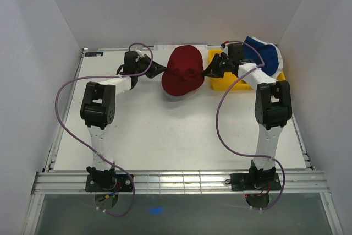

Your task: Stack the hats

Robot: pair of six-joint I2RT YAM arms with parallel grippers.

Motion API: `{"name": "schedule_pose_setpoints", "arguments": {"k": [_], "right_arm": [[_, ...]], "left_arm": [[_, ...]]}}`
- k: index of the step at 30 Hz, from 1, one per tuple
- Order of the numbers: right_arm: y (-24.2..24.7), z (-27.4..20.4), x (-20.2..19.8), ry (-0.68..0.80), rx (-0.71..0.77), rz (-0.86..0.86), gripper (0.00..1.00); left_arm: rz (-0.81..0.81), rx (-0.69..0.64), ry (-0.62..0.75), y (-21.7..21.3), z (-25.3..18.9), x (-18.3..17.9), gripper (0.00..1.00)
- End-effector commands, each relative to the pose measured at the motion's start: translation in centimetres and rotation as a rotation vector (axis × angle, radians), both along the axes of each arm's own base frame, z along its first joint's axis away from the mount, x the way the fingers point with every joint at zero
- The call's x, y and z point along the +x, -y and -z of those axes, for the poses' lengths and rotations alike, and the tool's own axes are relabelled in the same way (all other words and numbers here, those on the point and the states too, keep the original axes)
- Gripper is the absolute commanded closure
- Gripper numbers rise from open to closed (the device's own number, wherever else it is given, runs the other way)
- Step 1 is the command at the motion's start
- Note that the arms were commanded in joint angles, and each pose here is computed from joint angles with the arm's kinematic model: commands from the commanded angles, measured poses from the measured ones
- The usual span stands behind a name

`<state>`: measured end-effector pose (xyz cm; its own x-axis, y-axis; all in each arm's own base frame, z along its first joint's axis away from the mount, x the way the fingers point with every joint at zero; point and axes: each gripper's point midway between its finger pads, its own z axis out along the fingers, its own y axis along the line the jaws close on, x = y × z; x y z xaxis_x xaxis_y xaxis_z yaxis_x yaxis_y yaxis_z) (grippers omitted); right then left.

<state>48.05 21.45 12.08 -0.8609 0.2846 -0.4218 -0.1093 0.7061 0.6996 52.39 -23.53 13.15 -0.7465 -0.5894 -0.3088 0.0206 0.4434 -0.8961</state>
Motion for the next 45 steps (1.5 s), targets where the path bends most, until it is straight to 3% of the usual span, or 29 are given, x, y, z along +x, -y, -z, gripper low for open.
{"name": "schedule_pose_setpoints", "arguments": {"k": [1, 9, 13, 16, 26, 32, 33, 37, 45], "right_arm": [[-0.2, -0.3, 0.8, 0.026, -0.013, -0.013, 0.86], [0.1, 0.9, 0.9, 0.015, -0.044, -0.013, 0.86], [0.3, 1.0, 1.4, 0.014, -0.061, -0.015, 0.82], [0.2, 0.2, 1.6, 0.029, -0.059, -0.015, 0.73], [0.5, -3.0, 2.4, 0.087, -0.057, -0.011, 0.62], [1.2, -5.2, 3.0, 0.116, -0.060, 0.007, 0.58], [1.4, -5.2, 2.9, 0.109, -0.067, 0.013, 0.58], [1.9, -6.2, 3.0, 0.121, -0.072, 0.026, 0.57], [5.4, -8.4, 4.1, 0.128, -0.115, 0.098, 0.55]], "left_arm": [[-0.024, 0.044, -0.010, -0.6, 0.4, -0.6, 1.00], [-0.045, 0.095, -0.057, -1.3, 2.4, -1.4, 1.00], [-0.050, 0.115, -0.076, -1.6, 3.2, -1.9, 1.00], [-0.057, 0.132, -0.091, -2.1, 3.6, -2.0, 1.00], [-0.064, 0.156, -0.053, -4.1, 1.2, -0.9, 0.99], [-0.064, 0.175, -0.012, -4.8, -1.0, -0.1, 0.73], [-0.055, 0.169, 0.002, -4.8, -1.6, 0.0, 0.65], [-0.038, 0.152, 0.036, -4.7, -3.2, 0.2, 0.52], [-0.021, 0.125, 0.120, -5.1, -7.6, 0.4, 0.44]]}}
